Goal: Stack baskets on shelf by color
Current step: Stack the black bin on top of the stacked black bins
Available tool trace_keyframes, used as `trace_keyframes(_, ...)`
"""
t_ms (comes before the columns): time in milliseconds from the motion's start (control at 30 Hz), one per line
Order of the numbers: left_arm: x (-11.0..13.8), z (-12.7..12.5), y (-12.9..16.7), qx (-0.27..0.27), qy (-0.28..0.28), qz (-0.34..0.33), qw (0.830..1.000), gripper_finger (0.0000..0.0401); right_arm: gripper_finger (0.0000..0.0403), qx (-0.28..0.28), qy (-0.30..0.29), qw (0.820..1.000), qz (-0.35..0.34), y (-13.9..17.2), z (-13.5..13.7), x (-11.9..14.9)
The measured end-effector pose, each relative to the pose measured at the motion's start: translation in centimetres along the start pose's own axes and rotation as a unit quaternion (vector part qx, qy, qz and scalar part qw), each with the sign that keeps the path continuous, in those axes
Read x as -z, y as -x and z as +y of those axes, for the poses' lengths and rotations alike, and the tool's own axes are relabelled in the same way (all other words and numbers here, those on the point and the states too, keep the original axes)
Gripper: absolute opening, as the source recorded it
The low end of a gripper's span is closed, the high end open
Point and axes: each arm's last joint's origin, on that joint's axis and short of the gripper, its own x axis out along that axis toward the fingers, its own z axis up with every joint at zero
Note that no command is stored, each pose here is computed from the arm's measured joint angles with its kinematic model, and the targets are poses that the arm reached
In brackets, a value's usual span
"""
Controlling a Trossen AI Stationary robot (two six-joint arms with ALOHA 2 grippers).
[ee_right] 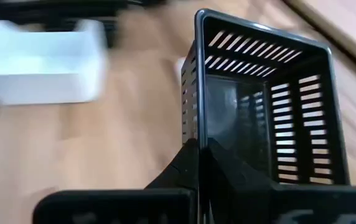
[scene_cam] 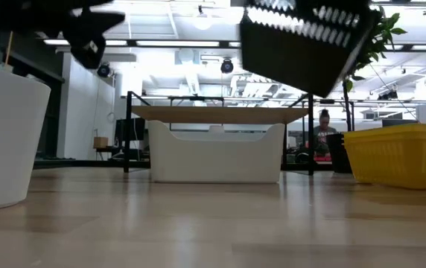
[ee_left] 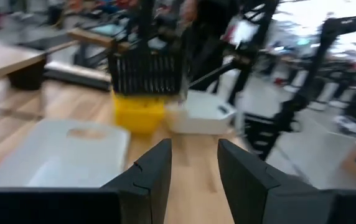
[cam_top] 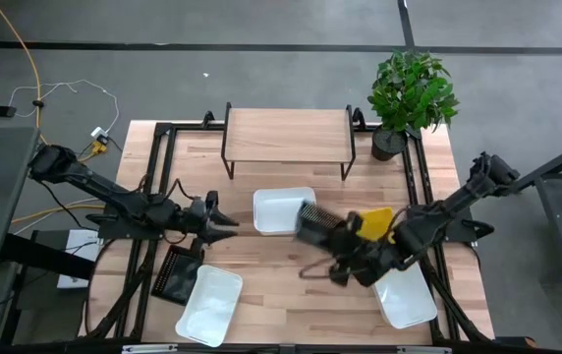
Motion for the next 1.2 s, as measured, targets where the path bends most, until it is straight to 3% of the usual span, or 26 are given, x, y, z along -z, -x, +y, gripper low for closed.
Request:
trace_keyframes(133,0.4,-0.7,-0.8,0.043,-0.026,-0.011,0.999,0.0117,0.0000,-0.056,0.047,0.997,-0.007,-1.8,2.3,0.5)
trace_keyframes(300,1.5,-1.6,-2.1,0.060,-0.078,0.008,0.995,0.0117,0.0000,-0.118,0.076,0.990,-0.003,-4.1,4.3,1.3)
trace_keyframes(567,1.1,-5.5,-6.6,0.126,-0.160,0.048,0.978,0.0117,0.0000,-0.190,0.081,0.978,0.018,-5.3,5.0,1.6)
trace_keyframes(767,1.8,-7.8,-10.3,0.091,-0.233,0.142,0.958,0.0125,0.0000,-0.253,0.092,0.963,0.029,-5.0,5.5,1.6)
trace_keyframes(967,0.8,-8.8,-12.2,0.060,-0.269,0.226,0.935,0.0165,0.0000,-0.279,0.104,0.954,0.039,-4.8,5.7,1.8)
trace_keyframes(1200,-0.6,-9.7,-12.8,0.111,-0.265,0.244,0.926,0.0196,0.0000,-0.282,0.108,0.953,0.037,-4.8,5.7,1.7)
